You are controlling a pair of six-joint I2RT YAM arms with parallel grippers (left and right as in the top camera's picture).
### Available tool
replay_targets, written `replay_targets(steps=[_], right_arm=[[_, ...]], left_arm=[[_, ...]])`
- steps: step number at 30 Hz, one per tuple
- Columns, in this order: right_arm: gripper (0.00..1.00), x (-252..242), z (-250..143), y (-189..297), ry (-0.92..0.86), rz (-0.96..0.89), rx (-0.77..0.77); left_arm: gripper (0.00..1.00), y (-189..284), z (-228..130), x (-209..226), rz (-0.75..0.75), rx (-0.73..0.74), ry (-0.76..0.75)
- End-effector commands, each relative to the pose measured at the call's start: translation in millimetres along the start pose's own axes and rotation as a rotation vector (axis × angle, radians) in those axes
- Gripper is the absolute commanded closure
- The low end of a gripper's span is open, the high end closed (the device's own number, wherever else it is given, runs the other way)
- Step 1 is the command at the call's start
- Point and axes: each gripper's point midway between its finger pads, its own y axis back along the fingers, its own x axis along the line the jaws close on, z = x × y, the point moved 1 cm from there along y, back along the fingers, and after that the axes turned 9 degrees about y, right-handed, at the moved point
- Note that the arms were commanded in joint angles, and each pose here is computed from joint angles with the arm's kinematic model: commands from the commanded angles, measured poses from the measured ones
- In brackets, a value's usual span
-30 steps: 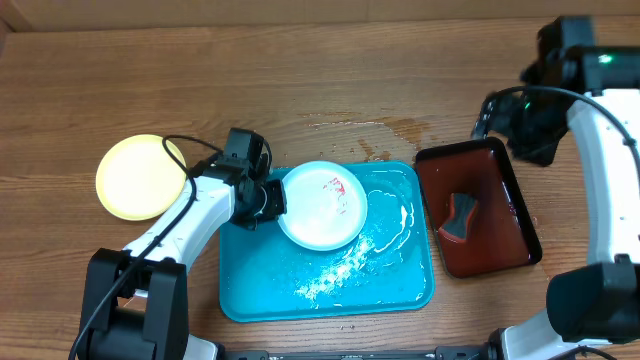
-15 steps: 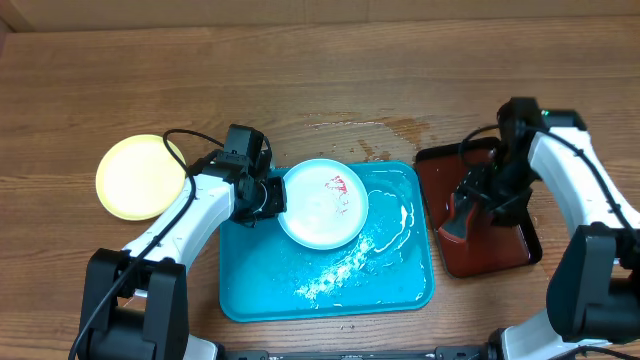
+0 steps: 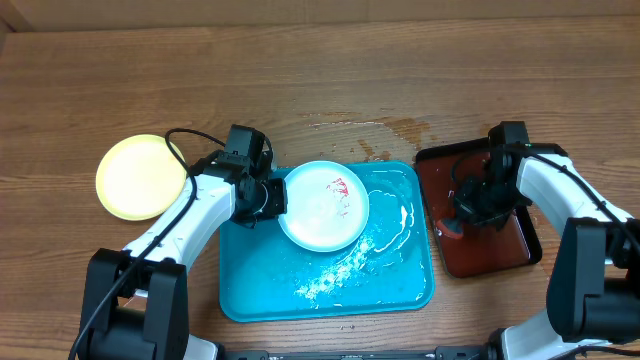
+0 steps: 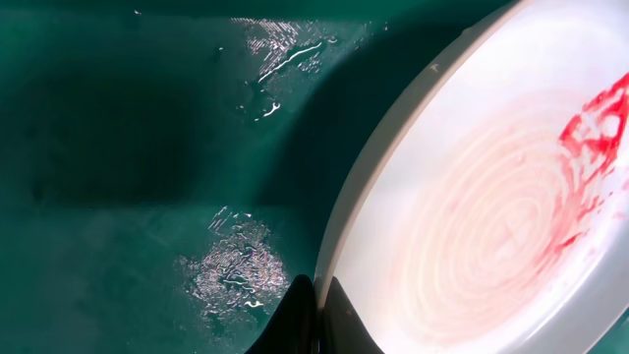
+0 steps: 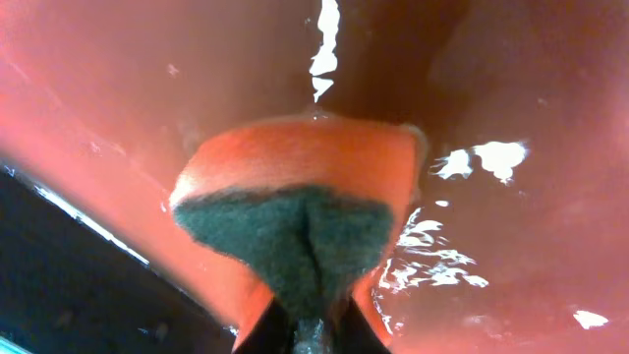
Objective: Clean dirty plates on tray and stack at the side
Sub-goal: 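Lower the right gripper onto the sponge on the dark tray and grasp it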
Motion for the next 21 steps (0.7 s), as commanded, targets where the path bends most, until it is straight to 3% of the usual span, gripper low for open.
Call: replay_targets(steps=[1,6,15,21], right_arm=[[0.96,3,3,1,0.001,0.017,-0.013],[0.96,2,8,6,0.043,-0.006,-0.028],[0.96,-34,18,48,-0.054,-0.294,-0.075],[0.96,-40,12,33,-0.085,-0.309,-0.047]], left_arm=[[0.96,1,2,-7,-0.012,-0.005,-0.037],[0.96,1,2,-7,-0.011,-0.001,-0.037],[0.96,0,-3,-8,0.0,0.012,-0.065],[0.96,-1,-5,-7,0.018,0.014,-0.095]])
